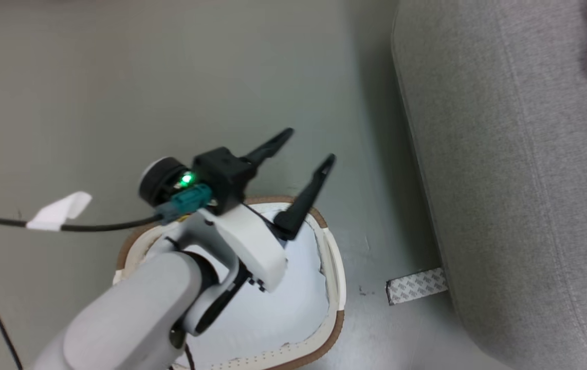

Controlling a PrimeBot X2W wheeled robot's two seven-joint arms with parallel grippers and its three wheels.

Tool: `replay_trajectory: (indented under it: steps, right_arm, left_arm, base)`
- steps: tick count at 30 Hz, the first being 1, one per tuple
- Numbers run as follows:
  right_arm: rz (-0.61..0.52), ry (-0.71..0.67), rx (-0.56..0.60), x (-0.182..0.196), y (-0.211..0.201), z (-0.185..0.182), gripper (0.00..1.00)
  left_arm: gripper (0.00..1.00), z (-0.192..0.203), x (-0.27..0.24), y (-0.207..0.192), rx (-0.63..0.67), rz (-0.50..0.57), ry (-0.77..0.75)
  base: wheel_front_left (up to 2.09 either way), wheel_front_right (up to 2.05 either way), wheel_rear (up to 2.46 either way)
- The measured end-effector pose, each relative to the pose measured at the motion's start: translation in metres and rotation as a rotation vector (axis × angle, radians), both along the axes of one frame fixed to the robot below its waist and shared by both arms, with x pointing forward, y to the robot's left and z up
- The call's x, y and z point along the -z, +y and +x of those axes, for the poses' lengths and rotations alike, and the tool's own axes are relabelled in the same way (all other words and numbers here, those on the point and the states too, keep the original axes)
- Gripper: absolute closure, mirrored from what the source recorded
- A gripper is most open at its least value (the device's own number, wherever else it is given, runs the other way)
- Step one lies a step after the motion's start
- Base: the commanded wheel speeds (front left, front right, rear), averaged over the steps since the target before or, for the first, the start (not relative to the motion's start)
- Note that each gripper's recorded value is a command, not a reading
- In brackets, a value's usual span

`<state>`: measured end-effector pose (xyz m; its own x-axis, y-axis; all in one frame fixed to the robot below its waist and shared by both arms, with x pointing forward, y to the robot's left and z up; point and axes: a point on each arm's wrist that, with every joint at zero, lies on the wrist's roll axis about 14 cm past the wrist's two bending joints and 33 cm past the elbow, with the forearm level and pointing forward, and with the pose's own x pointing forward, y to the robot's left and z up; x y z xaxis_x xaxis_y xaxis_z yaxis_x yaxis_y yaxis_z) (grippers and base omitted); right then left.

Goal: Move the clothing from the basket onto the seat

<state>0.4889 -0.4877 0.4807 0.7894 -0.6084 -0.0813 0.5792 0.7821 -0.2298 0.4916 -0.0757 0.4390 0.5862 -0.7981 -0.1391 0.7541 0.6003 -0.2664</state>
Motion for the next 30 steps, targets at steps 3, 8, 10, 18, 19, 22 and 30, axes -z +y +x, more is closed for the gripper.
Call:
replay_trajectory:
  steps: [3,8,10,18,19,22,30]
  right_arm:
    - [0.01,0.012,0.001,0.005,0.004,-0.009,0.0]
    - [-0.008,-0.013,-0.015,-0.005,0.015,-0.023,0.0]
    - [-0.036,-0.037,-0.05,-0.014,0.027,-0.025,0.0]
    - [-0.051,-0.121,-0.209,-0.031,0.094,-0.051,0.0]
    - [-0.049,-0.133,-0.23,-0.033,0.102,-0.054,0.0]
    - [-0.033,-0.165,-0.294,-0.037,0.131,-0.063,0.0]
    - [0.025,-0.247,-0.458,-0.05,0.203,-0.082,0.0]
  left_arm:
    - [0.0,0.005,-0.006,0.007,-0.044,-0.004,-0.017]
    - [0.0,0.009,-0.024,0.022,-0.131,-0.037,-0.053]
    - [0.0,0.008,-0.032,0.029,-0.162,-0.053,-0.073]
    - [0.0,-0.004,-0.052,0.08,-0.357,-0.071,-0.132]
    - [0.0,-0.006,-0.054,0.089,-0.391,-0.07,-0.143]
    - [0.0,-0.015,-0.063,0.116,-0.496,-0.068,-0.169]
    - [0.0,-0.057,-0.066,0.186,-0.722,-0.031,-0.167]
  base:
    - [0.0,0.0,0.0]
    - [0.0,0.0,0.0]
    - [0.0,0.0,0.0]
    - [0.0,0.0,0.0]
    - [0.0,0.0,0.0]
    - [0.0,0.0,0.0]
    - [0.0,0.0,0.0]
